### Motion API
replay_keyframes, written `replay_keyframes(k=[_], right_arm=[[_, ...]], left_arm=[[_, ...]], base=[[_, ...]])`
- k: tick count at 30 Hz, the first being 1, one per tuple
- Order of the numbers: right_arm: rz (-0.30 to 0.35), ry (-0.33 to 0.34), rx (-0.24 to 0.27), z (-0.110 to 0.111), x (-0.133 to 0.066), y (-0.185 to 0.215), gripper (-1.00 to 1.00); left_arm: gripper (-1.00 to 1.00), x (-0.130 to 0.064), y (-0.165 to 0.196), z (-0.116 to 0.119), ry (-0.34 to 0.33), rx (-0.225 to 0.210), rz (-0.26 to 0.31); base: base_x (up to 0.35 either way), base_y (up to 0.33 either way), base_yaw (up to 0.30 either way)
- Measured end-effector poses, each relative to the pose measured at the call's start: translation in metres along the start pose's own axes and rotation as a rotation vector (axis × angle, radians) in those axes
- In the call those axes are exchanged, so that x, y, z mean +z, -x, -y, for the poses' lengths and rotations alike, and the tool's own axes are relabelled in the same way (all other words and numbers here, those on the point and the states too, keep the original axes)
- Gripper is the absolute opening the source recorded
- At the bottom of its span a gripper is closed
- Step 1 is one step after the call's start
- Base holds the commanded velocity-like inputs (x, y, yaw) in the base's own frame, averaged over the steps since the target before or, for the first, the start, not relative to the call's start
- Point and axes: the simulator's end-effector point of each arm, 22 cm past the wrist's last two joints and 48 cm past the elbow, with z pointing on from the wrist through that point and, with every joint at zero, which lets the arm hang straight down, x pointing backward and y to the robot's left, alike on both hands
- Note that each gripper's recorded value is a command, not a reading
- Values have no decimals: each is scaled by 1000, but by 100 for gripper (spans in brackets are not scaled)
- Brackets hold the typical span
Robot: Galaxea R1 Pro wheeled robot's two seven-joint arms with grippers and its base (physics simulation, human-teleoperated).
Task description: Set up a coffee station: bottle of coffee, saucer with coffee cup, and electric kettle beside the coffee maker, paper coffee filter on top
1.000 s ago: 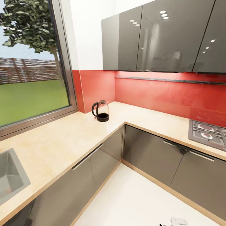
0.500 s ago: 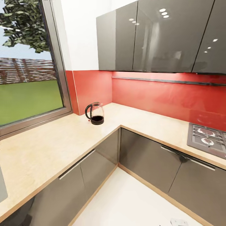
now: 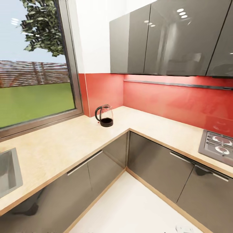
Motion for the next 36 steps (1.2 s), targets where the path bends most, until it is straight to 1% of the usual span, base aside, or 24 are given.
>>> replay_keyframes(k=[1, 3, 4, 5, 6, 7, 8, 9, 10, 12, 13, 14, 16, 18, 19, 22, 25, 28, 29, 31, 33, 34, 35, 36], right_arm=[[0, 0, -1, 0, 0, 0, 100], [0, 0, -1, 0, 0, 0, 100], [0, 0, -1, 0, 0, 0, 100], [0, -1, -1, 0, 0, 0, 100], [0, -1, 0, 1, 0, 0, 100], [0, -3, 0, 1, 0, 0, 100], [0, -6, 1, 2, 0, 0, 100], [0, -6, 1, 2, 0, 0, 100], [0, -6, 0, 2, 0, 0, 100], [0, -6, 0, 2, 0, 0, 100], [0, -6, 0, 2, 0, 0, 100], [0, -6, 1, 2, 0, 0, 100], [0, -6, 1, 2, 0, 0, 100], [0, -6, 1, 2, 0, 0, 100], [0, -6, 1, 2, 0, 0, 100], [0, -6, 0, 2, 0, 0, 100], [0, -5, -1, 2, 0, 0, 100], [0, -2, -2, 1, 0, 0, 100], [0, -2, -2, 1, 0, 0, 100], [0, -1, -4, 1, 0, 0, 100], [0, 0, -5, 2, 0, 0, 100], [-1, 0, -6, 2, 0, 0, 100], [-2, 1, -6, 2, 0, 0, 100], [-1, 1, -6, 2, 0, 0, 100]], left_arm=[[100, 0, 2, 1, -1, 1, 4], [100, 1, 11, 6, -15, 54, 25], [100, 1, 37, 19, -43, 161, 87], [100, 0, 53, 25, -52, 189, 125], [100, -2, 76, 30, -60, 208, 175], [100, -10, 124, 40, -71, 226, 280], [100, -32, 172, 97, -259, 267, 355], [100, -70, 255, 107, -293, 253, 519], [100, -106, 307, 114, -331, 246, 624], [100, -127, 323, 133, -435, 241, 612], [100, -150, 348, 149, -540, 233, 614], [100, -164, 366, 156, -593, 232, 620], [100, -187, 397, 169, -682, 238, 620], [100, -210, 428, 178, -748, 250, 620], [100, -216, 437, 180, -760, 254, 621], [100, -247, 483, 180, -809, 272, 626], [100, -269, 515, 172, -836, 283, 626], [100, -294, 551, 156, -863, 286, 635], [100, -296, 557, 151, -864, 283, 637], [100, -297, 574, 128, -860, 265, 633], [100, -284, 584, 92, -845, 244, 595], [100, -279, 584, 81, -840, 240, 583], [100, -270, 582, 62, -820, 236, 564], [100, -267, 581, 56, -812, 234, 556]], base=[[-15, -1, 10], [-6, -1, 4], [-2, 0, 1], [-1, 0, 1], [0, 0, 0], [0, 0, 0], [0, 0, 0], [0, 0, 0], [0, 0, 0], [0, 0, 0], [0, 0, 0], [0, 0, 0], [0, 0, 0], [0, 0, 0], [0, 0, 0], [0, 0, 0], [0, 0, 0], [0, 0, 0], [0, 0, 0], [0, 0, 0], [0, 0, 0], [0, 0, 0], [0, 0, 0], [0, 0, 0]])
